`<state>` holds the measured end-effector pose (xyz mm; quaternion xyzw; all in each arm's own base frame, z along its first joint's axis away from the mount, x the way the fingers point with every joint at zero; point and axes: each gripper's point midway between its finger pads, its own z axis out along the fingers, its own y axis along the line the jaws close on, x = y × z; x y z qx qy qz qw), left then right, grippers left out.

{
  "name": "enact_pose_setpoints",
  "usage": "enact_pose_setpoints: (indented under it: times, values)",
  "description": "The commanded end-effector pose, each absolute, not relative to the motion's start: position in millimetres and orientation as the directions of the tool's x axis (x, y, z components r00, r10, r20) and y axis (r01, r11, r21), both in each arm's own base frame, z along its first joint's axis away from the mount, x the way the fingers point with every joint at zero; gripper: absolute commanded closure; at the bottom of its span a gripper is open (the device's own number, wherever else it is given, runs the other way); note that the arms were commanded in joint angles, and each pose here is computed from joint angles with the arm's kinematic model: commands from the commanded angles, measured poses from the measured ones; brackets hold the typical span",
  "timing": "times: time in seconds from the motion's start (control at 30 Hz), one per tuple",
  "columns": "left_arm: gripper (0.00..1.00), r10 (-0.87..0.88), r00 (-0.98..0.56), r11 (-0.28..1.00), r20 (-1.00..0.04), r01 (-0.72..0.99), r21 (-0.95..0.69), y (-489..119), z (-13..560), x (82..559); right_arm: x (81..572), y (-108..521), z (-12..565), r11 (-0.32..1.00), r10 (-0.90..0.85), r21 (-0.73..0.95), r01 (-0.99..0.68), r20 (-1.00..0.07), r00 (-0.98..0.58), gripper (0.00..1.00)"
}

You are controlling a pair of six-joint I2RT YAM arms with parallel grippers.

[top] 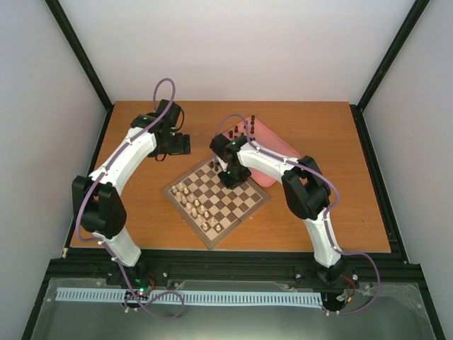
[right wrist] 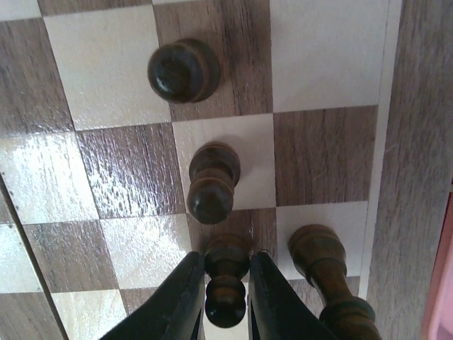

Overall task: Set up the chess pieces on the board
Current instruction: Place the chess piece on the chessboard.

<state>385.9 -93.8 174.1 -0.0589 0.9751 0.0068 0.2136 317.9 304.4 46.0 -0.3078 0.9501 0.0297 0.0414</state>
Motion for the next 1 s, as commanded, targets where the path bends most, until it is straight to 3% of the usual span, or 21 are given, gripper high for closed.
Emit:
enact_pose_setpoints:
  times: [0.0,0.2,0.47,0.67,0.8,0.9,0.97]
  values:
    - [0.00,-0.124,-0.896,0.992,-0.427,-0.129,-0.017,-91,179,389,316,301,61,0.812,-0.575,0.043,-0.583,-0.121,-0.809,0.80]
    - [0.00,-0.128,-0.896,0.991,-0.425,-0.129,-0.025,-92,179,388,316,303,68,0.809,-0.574,0.052,-0.585,-0.137,-0.807,0.73]
    - [0.00,-0.124,-0.895,0.992,-0.429,-0.126,-0.024,-92,180,387,307,308,104,0.791,-0.583,0.108,-0.602,-0.165,-0.796,0.70]
    - [0.00,-0.122,-0.895,0.992,-0.429,-0.121,-0.030,-93,181,388,305,309,165,0.777,-0.563,0.132,-0.615,-0.292,-0.774,0.60]
    - [0.00,-0.126,-0.893,0.992,-0.431,-0.120,-0.041,-95,182,390,332,310,198,0.804,-0.499,0.120,-0.582,-0.396,-0.771,0.51]
    - [0.00,-0.125,-0.891,0.992,-0.436,-0.118,-0.043,-95,185,390,370,302,196,0.851,-0.412,0.144,-0.505,-0.412,-0.813,0.37]
    - [0.00,-0.125,-0.888,0.992,-0.442,-0.118,-0.043,-95,187,390,399,293,194,0.881,-0.355,0.144,-0.451,-0.429,-0.830,0.36]
